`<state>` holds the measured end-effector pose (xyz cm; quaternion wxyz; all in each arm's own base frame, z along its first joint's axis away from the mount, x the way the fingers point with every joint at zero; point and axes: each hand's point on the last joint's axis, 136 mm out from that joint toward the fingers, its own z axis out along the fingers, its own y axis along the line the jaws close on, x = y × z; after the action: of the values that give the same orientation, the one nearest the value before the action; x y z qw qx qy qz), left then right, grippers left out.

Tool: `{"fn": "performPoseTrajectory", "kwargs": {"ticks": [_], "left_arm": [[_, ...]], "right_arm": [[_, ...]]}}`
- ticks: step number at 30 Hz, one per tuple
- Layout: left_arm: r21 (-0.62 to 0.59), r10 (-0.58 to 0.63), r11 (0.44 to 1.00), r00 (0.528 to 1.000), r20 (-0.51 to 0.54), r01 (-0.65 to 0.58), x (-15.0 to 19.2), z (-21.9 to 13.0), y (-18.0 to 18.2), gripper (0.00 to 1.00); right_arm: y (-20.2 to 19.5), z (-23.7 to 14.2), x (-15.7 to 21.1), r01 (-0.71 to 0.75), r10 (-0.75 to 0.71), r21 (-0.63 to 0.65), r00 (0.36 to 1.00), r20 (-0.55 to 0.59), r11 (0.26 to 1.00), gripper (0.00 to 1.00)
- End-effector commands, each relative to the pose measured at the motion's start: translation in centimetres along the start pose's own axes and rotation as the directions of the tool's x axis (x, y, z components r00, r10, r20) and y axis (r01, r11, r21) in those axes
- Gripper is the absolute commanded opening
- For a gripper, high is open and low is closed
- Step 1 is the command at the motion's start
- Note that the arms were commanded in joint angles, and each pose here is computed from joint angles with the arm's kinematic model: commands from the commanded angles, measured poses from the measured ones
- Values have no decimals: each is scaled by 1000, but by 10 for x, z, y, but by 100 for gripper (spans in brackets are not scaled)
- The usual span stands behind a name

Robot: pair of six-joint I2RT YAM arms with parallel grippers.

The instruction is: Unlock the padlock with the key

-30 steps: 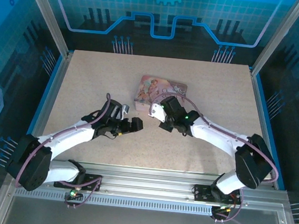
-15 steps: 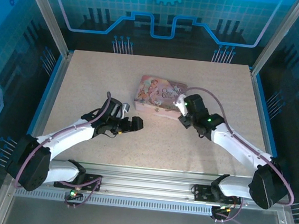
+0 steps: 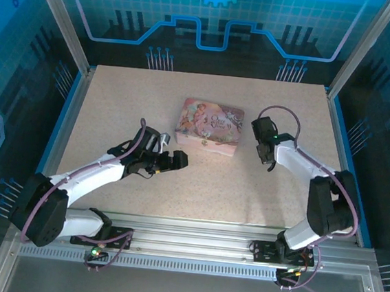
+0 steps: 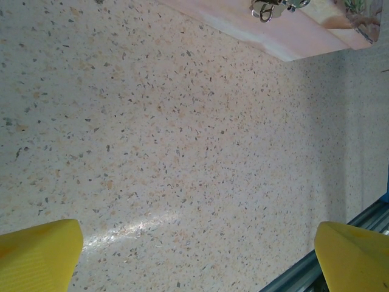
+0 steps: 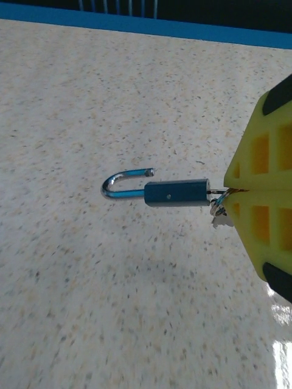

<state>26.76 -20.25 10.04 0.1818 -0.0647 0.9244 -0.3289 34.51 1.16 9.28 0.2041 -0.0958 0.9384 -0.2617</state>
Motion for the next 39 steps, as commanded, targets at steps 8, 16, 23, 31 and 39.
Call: {"fn": "performPoseTrajectory", "kwargs": {"ticks": [8,16,23,31,39], "left_arm": [[0,0,1000,1000,8,0,0,-2,0,99],[-8,-2,1000,1000,8,3,1,-1,2,99],[-15,-3,1000,1000,18,3,-2,-2,3,99],[-52,20,999,997,77,-16,-18,-16,3,99],[-227,98,973,965,242,-42,-58,-58,23,99]], "right_arm": [[12,32,5,-45,45,2,989,-143,999,0],[22,35,6,-80,78,-7,980,-183,997,13],[13,5,-7,-125,120,-37,986,-118,991,41],[5,-41,-15,-209,213,-181,977,1,961,67],[5,-78,-24,-266,346,-362,921,177,894,100]]}}
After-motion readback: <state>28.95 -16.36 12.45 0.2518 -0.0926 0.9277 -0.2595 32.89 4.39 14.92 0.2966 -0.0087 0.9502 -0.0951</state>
